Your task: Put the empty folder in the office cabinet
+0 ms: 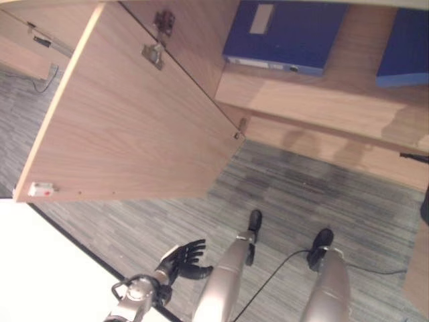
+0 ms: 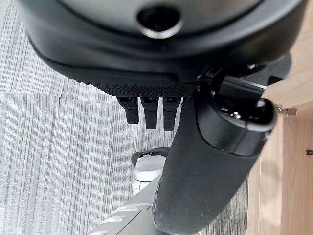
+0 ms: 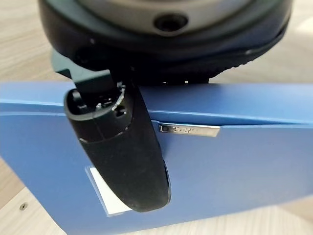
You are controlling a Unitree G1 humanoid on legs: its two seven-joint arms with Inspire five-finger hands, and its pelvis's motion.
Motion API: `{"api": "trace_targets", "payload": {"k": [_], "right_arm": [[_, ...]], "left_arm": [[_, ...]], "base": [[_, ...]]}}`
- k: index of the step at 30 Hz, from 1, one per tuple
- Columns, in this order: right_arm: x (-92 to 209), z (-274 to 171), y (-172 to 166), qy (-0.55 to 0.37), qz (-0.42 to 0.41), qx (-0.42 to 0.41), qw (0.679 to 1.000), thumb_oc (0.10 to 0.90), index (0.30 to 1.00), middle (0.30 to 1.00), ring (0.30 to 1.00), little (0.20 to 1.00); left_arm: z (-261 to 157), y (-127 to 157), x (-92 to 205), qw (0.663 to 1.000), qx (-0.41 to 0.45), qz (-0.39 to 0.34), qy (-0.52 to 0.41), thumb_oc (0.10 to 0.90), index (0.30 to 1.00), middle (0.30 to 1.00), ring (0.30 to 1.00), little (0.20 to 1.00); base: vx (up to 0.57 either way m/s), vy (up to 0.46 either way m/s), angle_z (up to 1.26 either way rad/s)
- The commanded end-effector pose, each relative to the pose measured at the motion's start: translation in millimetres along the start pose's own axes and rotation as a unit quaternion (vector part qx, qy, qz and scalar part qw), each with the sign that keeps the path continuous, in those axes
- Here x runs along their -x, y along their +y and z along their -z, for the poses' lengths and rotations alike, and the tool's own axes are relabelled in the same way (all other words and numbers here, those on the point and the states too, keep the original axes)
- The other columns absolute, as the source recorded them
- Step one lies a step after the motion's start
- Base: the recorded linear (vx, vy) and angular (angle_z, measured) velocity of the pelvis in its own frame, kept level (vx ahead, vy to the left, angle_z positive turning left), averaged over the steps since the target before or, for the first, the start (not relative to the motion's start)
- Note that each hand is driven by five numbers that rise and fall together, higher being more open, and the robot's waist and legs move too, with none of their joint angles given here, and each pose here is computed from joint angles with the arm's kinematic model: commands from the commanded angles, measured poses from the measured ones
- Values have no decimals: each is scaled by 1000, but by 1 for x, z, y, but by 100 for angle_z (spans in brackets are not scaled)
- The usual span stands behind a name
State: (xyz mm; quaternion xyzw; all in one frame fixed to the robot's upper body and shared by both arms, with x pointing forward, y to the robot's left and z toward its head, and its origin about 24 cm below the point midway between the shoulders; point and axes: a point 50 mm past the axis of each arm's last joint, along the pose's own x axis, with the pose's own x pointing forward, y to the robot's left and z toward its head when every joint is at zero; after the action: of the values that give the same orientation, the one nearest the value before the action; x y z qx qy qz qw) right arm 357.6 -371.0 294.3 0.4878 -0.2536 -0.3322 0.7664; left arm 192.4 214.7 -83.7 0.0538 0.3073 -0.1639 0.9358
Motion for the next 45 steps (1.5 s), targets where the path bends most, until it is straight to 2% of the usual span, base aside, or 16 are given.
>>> {"api": "trace_targets", "payload": {"k": [1,7,13,15,16,21,25,32,36,40,45], "right_arm": [[6,-32,48,-66,-100,2,993,400,300,300,300,300],[6,-21,38,-54,-78,-23,995,400,300,300,300,300],[4,-28,36,-60,-72,-28,995,402,302,302,302,302],[3,-30,36,-61,-69,-21,996,684,726,726,726,726],[3,-31,36,-61,-69,-21,996,800,900,900,900,900],[1,-30,32,-44,-38,36,998,800,900,900,900,900],[1,-29,32,-37,-13,47,998,800,900,900,900,900],[6,-33,55,-34,-29,54,998,800,900,900,900,900],[7,-40,63,-31,-38,86,995,800,900,900,900,900],[4,-41,53,-25,-13,107,994,800,900,900,900,900],[1,-22,32,11,16,103,995,800,900,900,900,900]], "left_arm": [[16,23,22,999,-21,-33,29,800,900,900,900,900],[18,24,23,999,-21,-41,29,800,900,900,900,900],[23,25,27,998,-23,-36,39,800,900,900,900,900],[23,25,27,998,-25,-35,41,800,900,900,900,900],[23,25,27,998,-26,-35,41,800,900,900,900,900],[21,29,26,997,-36,-43,46,800,900,900,900,900],[20,36,29,996,-45,-57,50,800,900,900,900,900],[25,42,32,994,-52,-74,64,800,900,900,900,900],[28,41,33,994,-51,-69,72,800,900,900,900,900],[30,39,31,994,-47,-66,76,800,900,900,900,900],[27,37,26,994,-28,-78,68,800,900,900,900,900]], "base": [[0,0,0],[0,5,-2],[1,-1,-1],[0,0,0],[16,-9,5],[8,-1,4],[-1,-4,1],[-1,-2,0],[0,0,0],[-1,3,-1],[-29,8,-1]]}}
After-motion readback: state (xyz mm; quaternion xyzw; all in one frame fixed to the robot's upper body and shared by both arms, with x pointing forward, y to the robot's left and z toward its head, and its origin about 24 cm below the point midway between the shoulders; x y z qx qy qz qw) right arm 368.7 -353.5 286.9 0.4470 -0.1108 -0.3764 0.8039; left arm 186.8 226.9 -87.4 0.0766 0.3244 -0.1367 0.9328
